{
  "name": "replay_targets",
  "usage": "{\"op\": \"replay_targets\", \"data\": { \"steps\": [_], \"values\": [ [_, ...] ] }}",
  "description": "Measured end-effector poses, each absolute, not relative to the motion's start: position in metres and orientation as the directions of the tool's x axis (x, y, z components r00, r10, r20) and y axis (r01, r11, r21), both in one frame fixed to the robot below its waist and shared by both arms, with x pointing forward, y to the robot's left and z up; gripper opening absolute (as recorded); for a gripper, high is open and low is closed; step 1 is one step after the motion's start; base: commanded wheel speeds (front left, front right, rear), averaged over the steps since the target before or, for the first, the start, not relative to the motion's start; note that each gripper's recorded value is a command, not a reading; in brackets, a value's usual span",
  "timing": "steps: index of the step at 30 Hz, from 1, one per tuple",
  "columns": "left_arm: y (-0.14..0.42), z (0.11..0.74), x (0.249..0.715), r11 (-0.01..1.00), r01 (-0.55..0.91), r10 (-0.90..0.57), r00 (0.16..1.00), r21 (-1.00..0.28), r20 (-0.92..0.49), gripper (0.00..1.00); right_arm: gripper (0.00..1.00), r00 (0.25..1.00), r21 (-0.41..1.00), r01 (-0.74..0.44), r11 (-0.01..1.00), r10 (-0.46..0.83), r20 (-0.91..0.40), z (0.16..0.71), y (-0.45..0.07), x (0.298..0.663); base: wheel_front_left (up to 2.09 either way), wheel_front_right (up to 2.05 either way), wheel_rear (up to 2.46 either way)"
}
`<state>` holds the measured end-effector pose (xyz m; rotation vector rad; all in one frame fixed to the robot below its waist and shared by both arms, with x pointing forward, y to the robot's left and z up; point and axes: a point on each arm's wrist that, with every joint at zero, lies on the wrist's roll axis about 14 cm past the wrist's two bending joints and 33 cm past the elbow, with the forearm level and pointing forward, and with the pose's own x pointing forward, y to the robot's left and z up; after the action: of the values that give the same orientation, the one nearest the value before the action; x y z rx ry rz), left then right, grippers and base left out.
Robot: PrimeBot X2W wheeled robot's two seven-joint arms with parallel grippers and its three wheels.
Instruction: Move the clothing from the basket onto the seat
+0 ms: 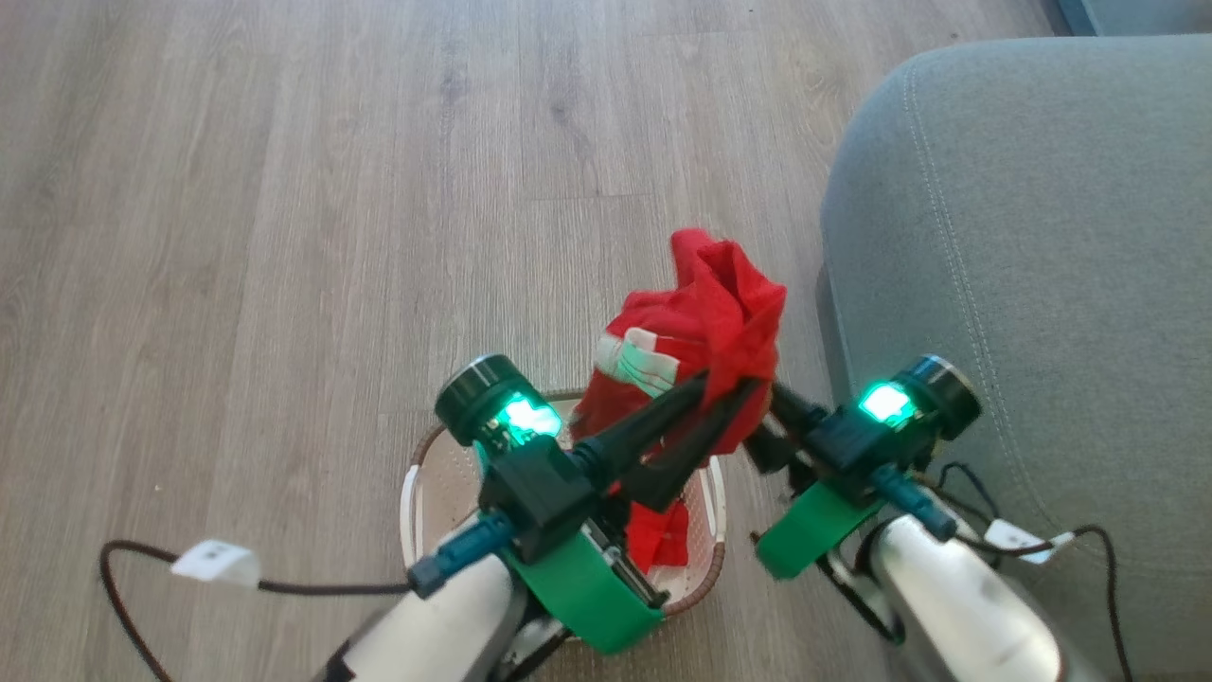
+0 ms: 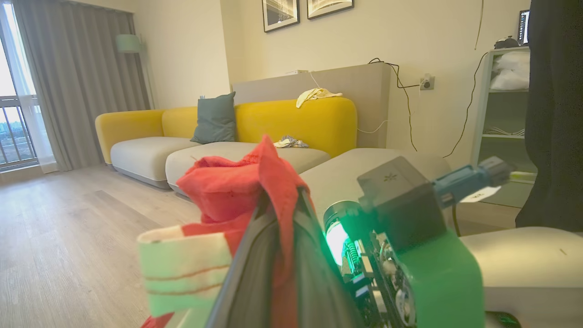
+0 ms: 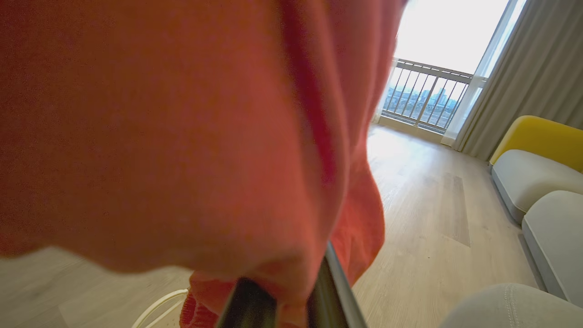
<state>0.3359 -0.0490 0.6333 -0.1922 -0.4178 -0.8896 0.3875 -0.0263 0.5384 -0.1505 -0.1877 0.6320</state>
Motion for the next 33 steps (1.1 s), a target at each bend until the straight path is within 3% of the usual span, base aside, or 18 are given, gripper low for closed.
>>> {"op": "replay_targets", "data": {
  "steps": [7,15,30,31,33],
  "values": [
    [-0.030,0.638,0.354,0.684,0.729,-0.645,0.620,-0.023,0.447,0.00,0.00,0.843,-0.136,-0.476,0.869,0.495,0.210,0.563,-0.051,0.403,0.00,0.00,0.00],
    [-0.017,0.588,0.365,0.742,0.669,-0.626,0.715,-0.043,0.310,0.00,0.00,0.871,-0.071,-0.410,0.909,0.414,0.265,0.577,-0.072,0.400,0.00,0.00,0.00],
    [-0.048,0.555,0.338,0.667,0.745,-0.726,0.655,-0.015,0.207,0.00,0.00,0.863,-0.011,-0.433,0.901,0.418,0.284,0.581,-0.063,0.398,0.00,0.00,0.00],
    [-0.048,0.554,0.338,0.667,0.745,-0.727,0.655,-0.016,0.204,0.15,0.00,0.863,-0.010,-0.434,0.901,0.419,0.283,0.581,-0.063,0.398,0.00,0.00,0.00],
    [-0.048,0.553,0.339,0.669,0.743,-0.725,0.658,-0.020,0.202,0.66,0.00,0.863,-0.009,-0.434,0.901,0.419,0.280,0.580,-0.063,0.398,0.00,0.00,0.00]
  ]
}}
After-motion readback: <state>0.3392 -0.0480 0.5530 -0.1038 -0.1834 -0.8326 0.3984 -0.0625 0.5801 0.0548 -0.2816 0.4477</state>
